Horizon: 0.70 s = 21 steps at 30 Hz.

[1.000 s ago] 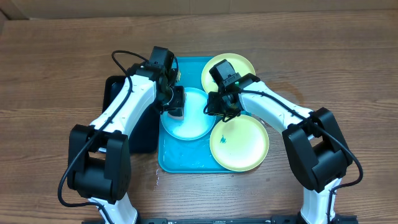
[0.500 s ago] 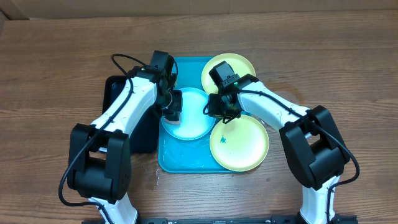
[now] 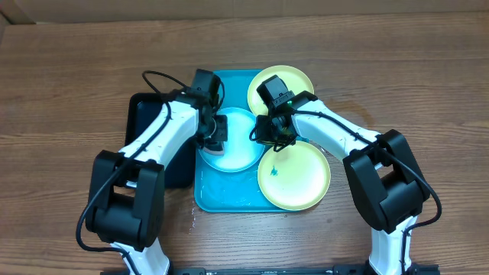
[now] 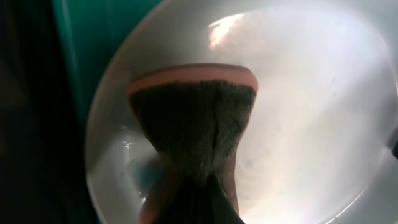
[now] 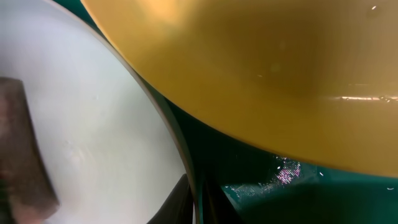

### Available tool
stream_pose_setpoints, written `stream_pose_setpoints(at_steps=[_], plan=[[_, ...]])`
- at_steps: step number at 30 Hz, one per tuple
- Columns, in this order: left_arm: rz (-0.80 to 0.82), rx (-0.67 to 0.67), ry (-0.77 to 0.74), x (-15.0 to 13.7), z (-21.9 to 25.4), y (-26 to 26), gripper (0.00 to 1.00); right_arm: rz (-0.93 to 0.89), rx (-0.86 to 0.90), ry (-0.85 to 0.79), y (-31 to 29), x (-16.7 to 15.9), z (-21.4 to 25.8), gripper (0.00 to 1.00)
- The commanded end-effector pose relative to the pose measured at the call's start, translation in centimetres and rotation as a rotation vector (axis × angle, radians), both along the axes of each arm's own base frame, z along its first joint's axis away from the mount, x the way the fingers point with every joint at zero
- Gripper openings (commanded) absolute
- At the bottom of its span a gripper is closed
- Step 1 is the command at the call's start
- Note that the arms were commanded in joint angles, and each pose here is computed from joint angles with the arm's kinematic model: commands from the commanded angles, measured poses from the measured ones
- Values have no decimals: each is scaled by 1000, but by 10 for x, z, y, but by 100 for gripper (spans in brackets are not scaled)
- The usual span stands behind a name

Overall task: Clean dirty plates on tray and stack at the side
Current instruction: 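Scrub the white plate surface with the sponge in the left gripper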

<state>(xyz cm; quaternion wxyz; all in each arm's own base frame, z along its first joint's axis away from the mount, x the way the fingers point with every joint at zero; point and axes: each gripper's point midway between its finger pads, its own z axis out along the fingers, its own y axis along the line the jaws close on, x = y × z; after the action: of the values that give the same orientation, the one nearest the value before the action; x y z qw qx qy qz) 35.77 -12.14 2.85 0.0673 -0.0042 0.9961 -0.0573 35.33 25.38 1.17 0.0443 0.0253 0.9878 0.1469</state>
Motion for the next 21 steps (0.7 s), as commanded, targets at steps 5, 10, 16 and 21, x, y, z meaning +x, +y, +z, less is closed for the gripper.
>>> stream_pose_setpoints(at_steps=[5, 10, 16, 21], plan=[[77, 36, 90, -11, -35, 4, 4, 6, -7, 7, 2, -2, -4, 8], [41, -29, 142, -16, -46, -8, 4, 6, -7, 7, 2, -2, -4, 8], [-56, -281, 139, -12, -22, -49, 4, 6, -6, 7, 2, -2, -4, 8], [-77, -398, 48, 14, 21, -66, 4, 6, -6, 7, 2, -2, -4, 8]])
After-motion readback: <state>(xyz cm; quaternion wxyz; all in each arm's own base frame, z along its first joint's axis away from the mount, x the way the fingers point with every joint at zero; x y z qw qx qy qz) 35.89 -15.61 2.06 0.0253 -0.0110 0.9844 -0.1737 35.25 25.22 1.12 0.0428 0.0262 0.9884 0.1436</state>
